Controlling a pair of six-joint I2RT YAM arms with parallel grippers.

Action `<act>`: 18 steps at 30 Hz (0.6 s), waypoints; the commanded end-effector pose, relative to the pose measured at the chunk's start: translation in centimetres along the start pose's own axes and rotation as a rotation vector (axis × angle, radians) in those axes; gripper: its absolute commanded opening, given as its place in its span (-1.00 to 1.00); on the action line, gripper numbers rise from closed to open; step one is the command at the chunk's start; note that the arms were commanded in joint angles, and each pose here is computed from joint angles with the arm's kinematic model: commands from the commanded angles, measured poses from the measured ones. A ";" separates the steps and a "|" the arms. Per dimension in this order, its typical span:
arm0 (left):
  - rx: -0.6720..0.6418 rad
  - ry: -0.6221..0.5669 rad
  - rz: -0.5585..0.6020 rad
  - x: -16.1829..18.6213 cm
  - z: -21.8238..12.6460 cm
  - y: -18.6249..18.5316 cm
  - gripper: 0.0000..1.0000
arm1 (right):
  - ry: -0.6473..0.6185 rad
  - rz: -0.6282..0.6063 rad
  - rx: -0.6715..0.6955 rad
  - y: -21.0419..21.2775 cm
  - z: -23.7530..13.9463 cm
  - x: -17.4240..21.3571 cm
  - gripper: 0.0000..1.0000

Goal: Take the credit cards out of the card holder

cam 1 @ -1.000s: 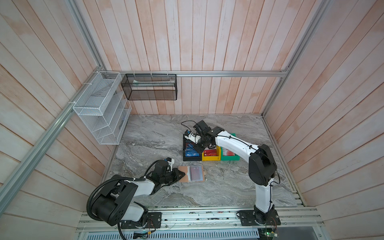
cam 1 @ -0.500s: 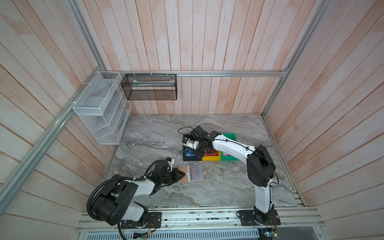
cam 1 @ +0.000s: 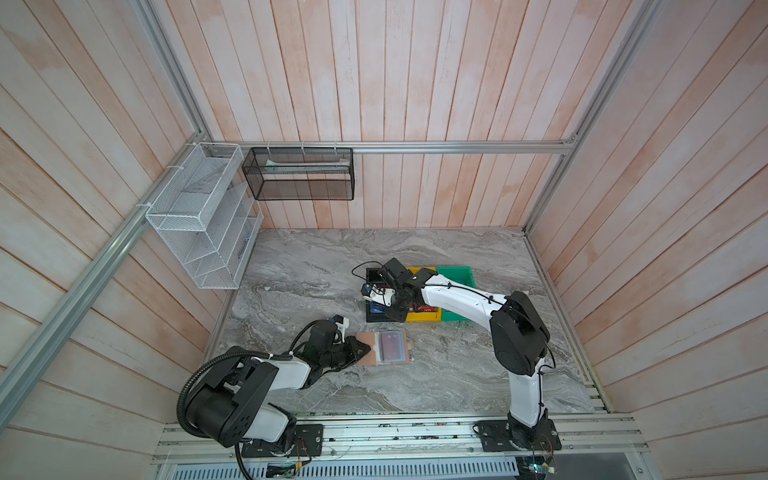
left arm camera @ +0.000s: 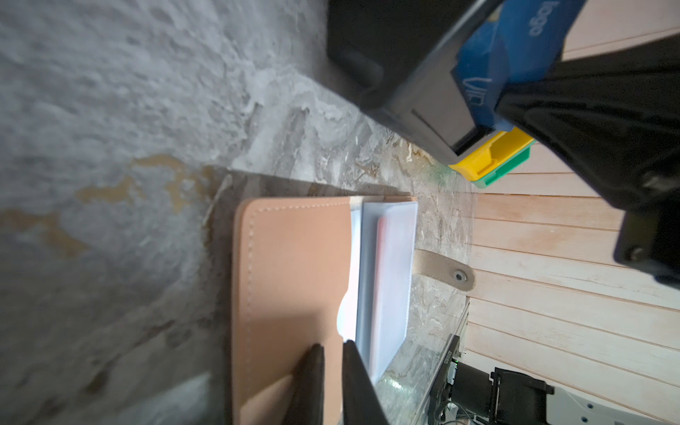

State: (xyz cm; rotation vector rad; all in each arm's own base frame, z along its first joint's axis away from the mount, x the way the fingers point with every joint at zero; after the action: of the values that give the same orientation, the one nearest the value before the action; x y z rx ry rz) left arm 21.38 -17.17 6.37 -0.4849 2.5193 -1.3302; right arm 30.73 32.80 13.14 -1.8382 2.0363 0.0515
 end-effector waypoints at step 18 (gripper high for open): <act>0.015 -0.004 0.027 -0.5 0.6 -0.4 -0.71 | 0.006 0.003 0.203 -2.1 0.0 -0.4 -0.51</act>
State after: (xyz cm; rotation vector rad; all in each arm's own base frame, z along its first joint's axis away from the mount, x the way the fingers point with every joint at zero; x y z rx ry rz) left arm 21.60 -17.29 6.03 -0.4845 2.5189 -1.3315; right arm 32.31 32.82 13.16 -1.7578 1.9928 -0.1045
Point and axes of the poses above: each gripper's point midway between its finger pads, its own z axis out along the fingers, its own y axis along the line the jaws close on, x = y × z, the point moved 6 cm from there along -z, back along the fingers, and after that the axes turned 9 degrees about -z, right-handed, at the moved point
